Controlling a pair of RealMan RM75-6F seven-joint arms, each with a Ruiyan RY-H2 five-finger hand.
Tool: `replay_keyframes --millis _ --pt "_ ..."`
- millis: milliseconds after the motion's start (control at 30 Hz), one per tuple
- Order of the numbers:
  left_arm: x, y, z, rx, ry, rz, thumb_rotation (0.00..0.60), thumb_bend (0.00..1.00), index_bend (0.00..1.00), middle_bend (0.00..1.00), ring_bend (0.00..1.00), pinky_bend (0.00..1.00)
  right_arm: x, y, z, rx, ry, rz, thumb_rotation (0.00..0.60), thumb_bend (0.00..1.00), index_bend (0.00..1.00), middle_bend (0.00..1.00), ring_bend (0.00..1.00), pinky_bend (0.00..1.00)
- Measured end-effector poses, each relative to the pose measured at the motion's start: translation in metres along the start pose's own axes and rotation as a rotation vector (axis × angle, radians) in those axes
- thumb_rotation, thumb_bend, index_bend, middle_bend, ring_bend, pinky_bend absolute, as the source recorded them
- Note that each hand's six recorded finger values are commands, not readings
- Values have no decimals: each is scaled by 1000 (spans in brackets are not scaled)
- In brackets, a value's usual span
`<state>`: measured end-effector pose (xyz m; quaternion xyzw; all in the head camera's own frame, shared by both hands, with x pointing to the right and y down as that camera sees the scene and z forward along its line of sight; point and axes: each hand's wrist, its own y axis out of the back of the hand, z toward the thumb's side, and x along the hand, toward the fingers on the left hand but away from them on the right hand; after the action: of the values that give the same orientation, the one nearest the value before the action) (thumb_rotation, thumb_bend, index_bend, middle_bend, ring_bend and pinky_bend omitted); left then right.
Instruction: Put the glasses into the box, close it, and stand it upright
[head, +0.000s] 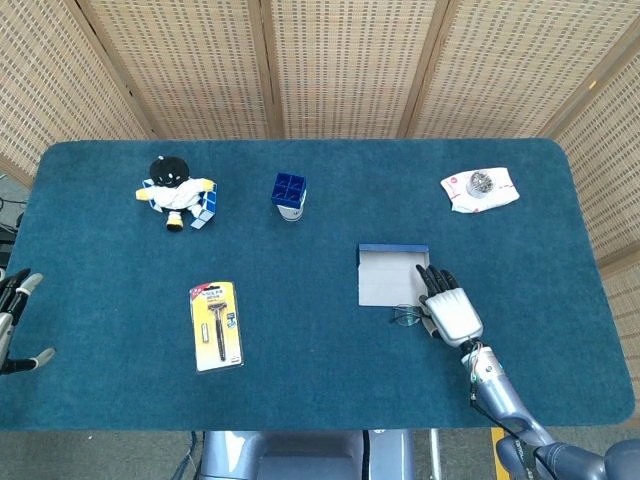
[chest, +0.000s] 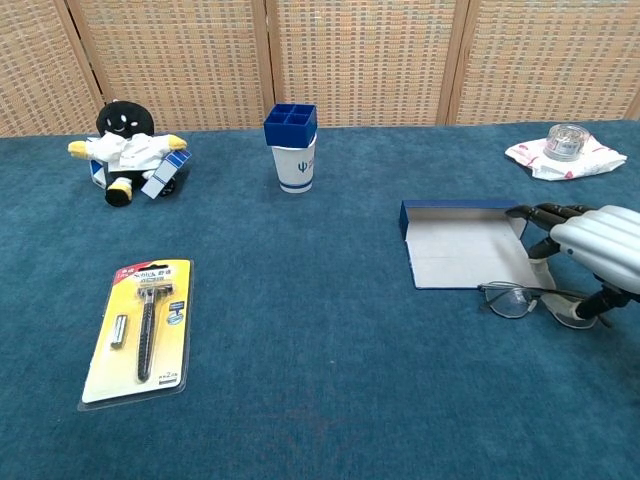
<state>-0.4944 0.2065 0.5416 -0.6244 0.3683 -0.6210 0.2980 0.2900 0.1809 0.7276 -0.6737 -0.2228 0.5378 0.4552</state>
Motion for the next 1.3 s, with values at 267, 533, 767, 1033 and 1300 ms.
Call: replay_keyframes --millis 267,533,767,1033,1300 --pt "0 0 0 -1 1 -1 600 0 0 0 0 0 -1 11 4 43 36 -46 600 492 628 51 0 131" --pt "0 1 -1 -5 3 1 600 0 0 0 0 0 -10 26 3 48 38 -72 600 497 630 56 0 131" --pt "1 0 -1 0 3 -3 600 0 0 0 0 0 -26 40 7 70 49 -88 600 499 630 57 0 131" --pt "2 0 -3 -4 13 -1 600 0 0 0 0 0 -62 55 11 116 44 -83 600 499 632 59 0 132" --pt "6 0 -5 -9 24 -10 600 0 0 0 0 0 -84 57 15 160 33 -64 600 503 632 59 0 131"
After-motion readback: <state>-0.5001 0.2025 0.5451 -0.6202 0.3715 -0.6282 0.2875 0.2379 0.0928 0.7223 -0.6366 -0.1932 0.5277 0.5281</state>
